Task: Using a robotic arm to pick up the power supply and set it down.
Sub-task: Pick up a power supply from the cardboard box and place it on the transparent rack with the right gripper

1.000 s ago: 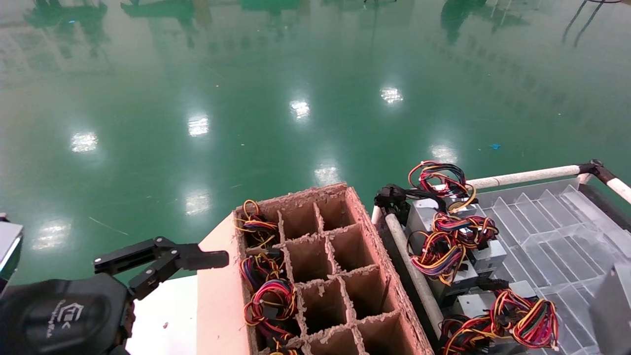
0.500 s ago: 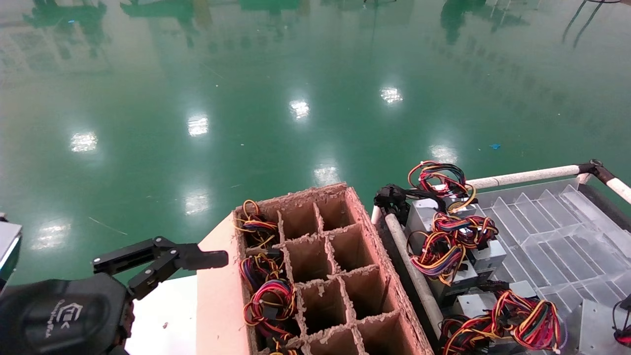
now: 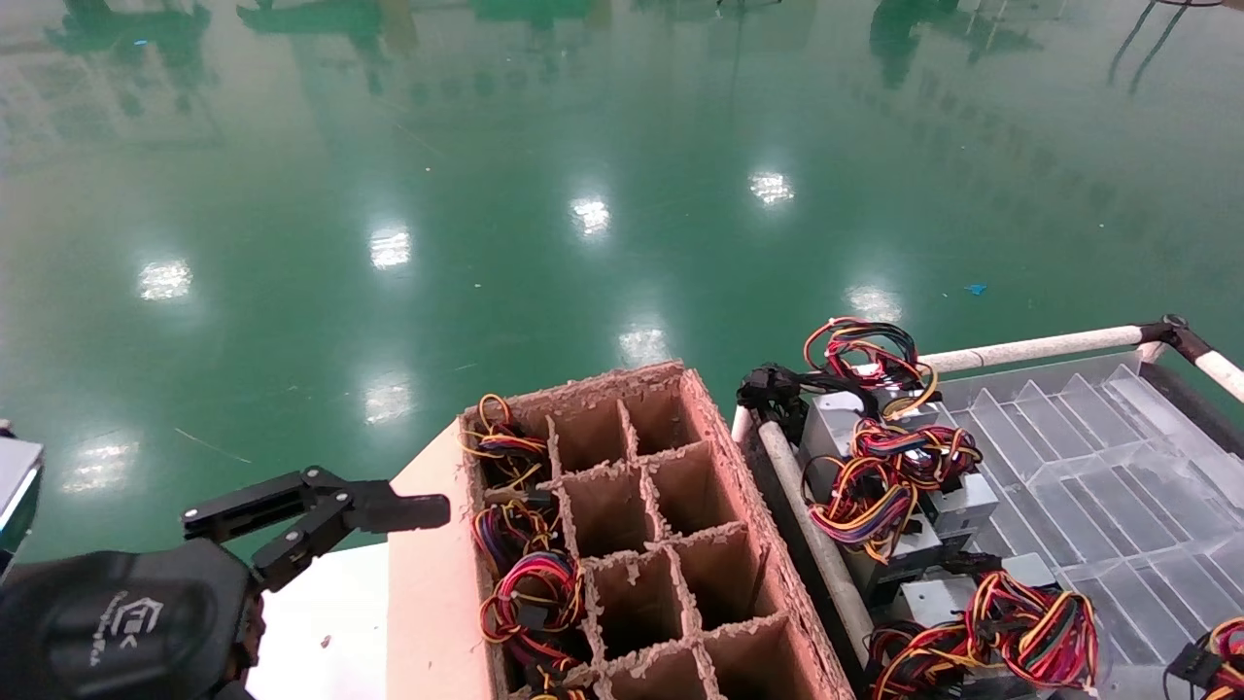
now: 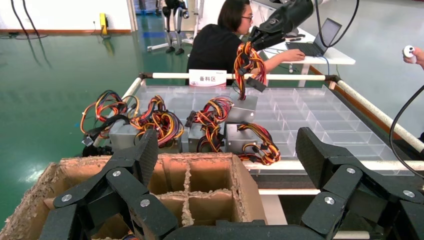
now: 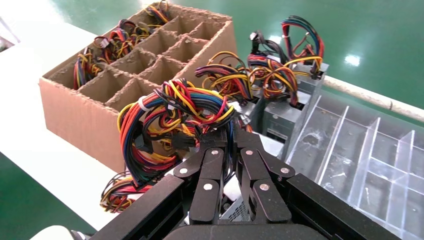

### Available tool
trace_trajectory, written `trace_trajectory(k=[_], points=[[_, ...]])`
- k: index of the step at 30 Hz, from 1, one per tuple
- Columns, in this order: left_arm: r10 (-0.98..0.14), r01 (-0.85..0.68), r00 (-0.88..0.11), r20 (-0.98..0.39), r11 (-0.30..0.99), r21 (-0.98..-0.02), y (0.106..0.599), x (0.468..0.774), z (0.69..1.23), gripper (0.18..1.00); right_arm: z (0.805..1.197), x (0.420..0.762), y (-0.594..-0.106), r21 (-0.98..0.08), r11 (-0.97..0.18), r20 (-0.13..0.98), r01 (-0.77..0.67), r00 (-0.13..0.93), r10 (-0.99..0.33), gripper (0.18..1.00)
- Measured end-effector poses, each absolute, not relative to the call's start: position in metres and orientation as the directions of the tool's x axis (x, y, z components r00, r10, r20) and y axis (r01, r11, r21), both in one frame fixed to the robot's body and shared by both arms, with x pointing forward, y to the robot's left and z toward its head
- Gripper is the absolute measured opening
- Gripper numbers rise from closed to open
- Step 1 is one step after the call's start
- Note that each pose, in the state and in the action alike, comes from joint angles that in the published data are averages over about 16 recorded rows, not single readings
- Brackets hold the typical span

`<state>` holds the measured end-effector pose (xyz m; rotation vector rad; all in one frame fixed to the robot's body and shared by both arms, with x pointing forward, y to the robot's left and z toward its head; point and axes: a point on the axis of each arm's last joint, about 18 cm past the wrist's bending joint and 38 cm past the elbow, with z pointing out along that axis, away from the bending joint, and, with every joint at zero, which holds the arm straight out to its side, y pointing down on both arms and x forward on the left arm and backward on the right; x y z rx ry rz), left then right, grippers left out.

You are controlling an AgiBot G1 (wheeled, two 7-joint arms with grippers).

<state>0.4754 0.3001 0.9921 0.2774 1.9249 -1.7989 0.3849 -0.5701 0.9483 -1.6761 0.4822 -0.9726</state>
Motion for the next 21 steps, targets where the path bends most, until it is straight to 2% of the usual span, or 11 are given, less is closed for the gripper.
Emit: trace_trajectory(k=[21], points=[[-0.178, 0.464, -0.861, -0.477, 0.112, -0.879, 0.300, 0.475, 0.992, 1.001, 0.926, 0.387, -0.579, -0.942, -0.322, 0.315, 0.094, 0.575, -0.755, 0.193]])
